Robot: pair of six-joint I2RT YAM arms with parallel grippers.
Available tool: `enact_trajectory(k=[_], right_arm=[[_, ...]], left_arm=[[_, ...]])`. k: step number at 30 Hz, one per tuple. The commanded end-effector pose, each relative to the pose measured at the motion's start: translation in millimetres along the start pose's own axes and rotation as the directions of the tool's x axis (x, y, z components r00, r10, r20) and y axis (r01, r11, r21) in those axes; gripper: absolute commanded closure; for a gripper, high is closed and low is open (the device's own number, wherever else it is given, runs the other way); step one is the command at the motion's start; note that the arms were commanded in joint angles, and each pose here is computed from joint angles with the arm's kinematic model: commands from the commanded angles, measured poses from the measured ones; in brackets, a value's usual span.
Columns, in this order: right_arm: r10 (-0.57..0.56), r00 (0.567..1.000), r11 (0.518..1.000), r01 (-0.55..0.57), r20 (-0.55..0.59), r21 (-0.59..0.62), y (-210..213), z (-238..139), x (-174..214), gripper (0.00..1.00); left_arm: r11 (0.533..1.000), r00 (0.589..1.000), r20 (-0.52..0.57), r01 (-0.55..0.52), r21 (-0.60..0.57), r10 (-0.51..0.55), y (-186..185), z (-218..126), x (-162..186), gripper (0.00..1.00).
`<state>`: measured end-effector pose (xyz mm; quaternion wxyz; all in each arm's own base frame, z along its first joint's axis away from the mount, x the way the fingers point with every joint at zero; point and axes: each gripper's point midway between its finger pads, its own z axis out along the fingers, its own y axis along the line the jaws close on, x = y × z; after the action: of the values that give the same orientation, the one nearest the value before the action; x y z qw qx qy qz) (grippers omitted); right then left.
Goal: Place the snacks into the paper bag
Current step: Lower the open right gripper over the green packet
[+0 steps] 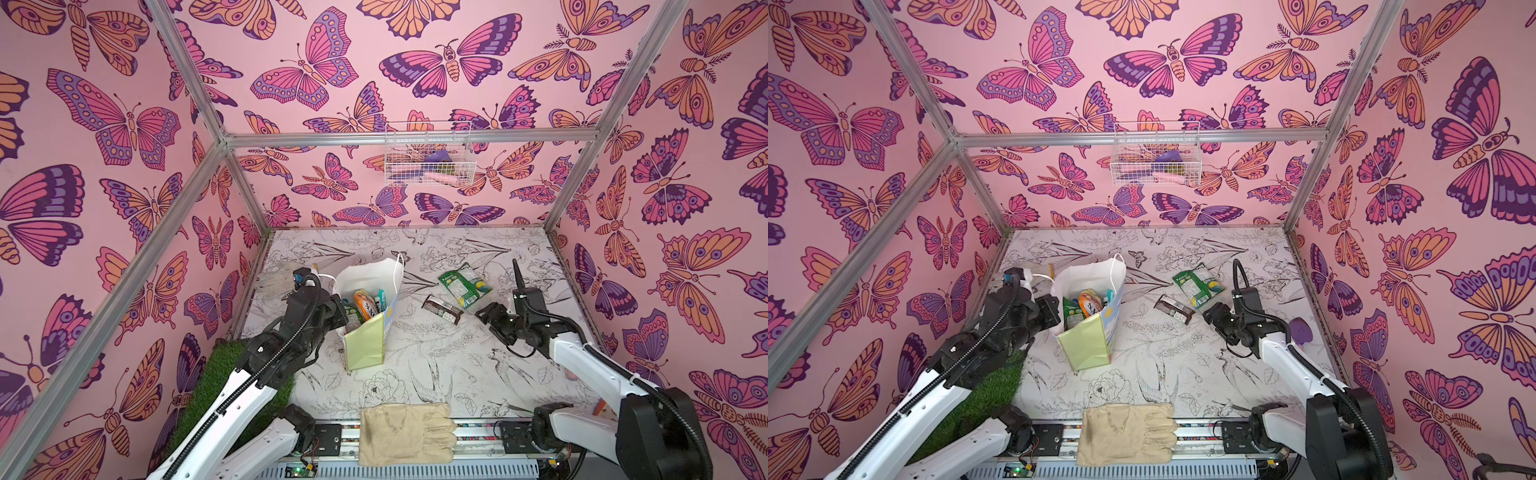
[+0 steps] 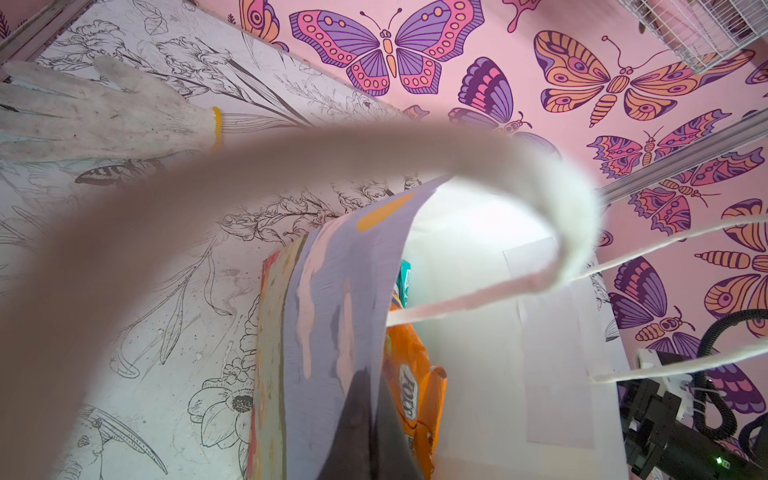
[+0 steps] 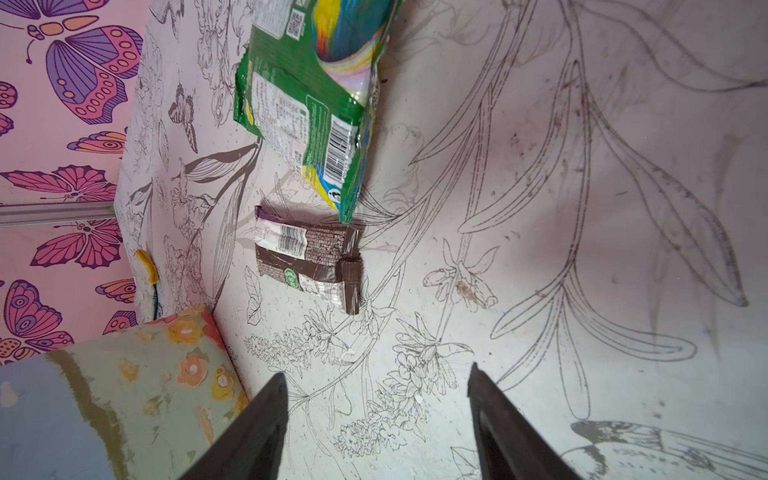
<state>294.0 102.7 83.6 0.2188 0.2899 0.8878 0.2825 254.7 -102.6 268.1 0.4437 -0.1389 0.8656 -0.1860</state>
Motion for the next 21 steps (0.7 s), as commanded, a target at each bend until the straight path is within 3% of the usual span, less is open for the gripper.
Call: enact_trajectory(k=[1, 21], right_arm=[[0.026, 0.999, 0.999, -0.026, 0.027, -0.021, 0.1, 4.5, -7.2, 0.32], [0.079, 0.997, 0.995, -0.079, -0.008, -0.061, -0.7, 34.5, -10.0, 0.36]], left_arm=[[1.000, 1.000, 0.008, 0.007, -0.003, -0.007, 3.3, 0.1, 0.7, 1.00], [1.000, 1.000, 0.005, -0.003, -0.007, 0.003, 2.7, 1.2, -0.7, 1.00]])
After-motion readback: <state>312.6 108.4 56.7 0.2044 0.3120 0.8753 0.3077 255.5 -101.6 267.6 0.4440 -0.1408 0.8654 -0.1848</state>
